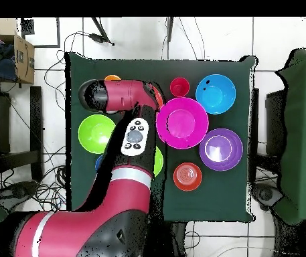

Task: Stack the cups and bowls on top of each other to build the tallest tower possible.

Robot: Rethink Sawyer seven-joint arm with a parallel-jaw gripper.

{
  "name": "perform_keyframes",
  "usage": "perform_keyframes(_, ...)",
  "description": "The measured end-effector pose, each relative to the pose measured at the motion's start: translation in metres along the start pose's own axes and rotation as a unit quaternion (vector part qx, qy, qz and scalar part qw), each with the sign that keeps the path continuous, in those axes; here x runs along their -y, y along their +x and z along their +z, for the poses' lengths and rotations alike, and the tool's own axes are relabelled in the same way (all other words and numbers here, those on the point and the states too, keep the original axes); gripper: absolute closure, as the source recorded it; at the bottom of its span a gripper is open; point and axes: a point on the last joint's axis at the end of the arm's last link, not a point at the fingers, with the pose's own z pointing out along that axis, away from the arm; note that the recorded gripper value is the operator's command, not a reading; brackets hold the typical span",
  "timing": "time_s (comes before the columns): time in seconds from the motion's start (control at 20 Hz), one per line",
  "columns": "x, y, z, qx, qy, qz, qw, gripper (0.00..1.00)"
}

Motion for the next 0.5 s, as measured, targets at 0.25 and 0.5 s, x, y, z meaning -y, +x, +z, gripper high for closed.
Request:
perform_keyframes(0.25,-0.005,0.0,-0.002,0.002,-0.001,-0.003,1.0,0.0)
perform_keyframes(0.5,-0.011,-0.002,-0.003,0.006,-0.001,-0.008,0.9999,0.0)
